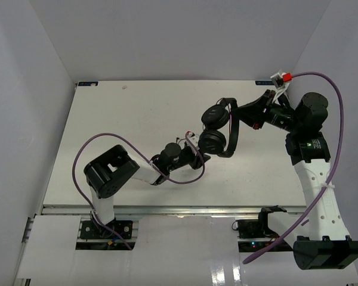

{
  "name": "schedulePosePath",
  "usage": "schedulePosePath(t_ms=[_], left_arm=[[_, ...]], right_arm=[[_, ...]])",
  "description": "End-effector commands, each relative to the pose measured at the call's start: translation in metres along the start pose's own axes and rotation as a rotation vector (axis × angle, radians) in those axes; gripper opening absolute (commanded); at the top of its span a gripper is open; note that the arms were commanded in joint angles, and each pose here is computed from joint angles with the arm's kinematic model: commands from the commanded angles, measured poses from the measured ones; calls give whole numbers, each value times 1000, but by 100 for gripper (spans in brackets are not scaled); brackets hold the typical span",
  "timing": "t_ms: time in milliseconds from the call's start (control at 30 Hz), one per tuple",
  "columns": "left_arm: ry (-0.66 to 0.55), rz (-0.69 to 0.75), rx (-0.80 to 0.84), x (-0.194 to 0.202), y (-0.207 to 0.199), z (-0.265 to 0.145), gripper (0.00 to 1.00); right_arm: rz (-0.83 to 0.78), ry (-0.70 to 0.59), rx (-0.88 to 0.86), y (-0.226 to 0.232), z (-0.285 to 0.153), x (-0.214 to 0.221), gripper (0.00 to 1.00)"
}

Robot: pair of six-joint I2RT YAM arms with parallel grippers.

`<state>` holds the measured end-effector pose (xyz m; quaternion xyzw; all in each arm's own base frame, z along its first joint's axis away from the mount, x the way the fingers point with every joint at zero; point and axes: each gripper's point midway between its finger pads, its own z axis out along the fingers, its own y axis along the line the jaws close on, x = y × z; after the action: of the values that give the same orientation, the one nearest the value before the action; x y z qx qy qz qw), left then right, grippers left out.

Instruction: Wrap the headphones

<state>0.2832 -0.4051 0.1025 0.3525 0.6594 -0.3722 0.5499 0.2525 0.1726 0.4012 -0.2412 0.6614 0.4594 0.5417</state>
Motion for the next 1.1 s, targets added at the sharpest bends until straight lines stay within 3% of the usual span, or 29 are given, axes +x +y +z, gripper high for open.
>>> schedulePosePath(t_ms=[0,100,233,633,933,1067], left_arm=[[2,2,-40,0,8,7,39],[8,-1,-44,3,10,10,26],[6,-12,-4,0,2,12,1],[58,-117,-12,15,-30,-51,0],[277,-148,-20,43,-60,-76,0],[298,-150,-39,27,-70,-89,0]], right_arm=[[-33,-36,-32,20,-6,-21,8],[-29,-35,-32,20,-6,-20,8],[-33,-37,-20,16,-7,-20,8],[-35,-64,270,-45,-8,-27,8],[-20,-97,589,-108,-23,-30,8],[-60,-88,681,-127,-31,-27,8]])
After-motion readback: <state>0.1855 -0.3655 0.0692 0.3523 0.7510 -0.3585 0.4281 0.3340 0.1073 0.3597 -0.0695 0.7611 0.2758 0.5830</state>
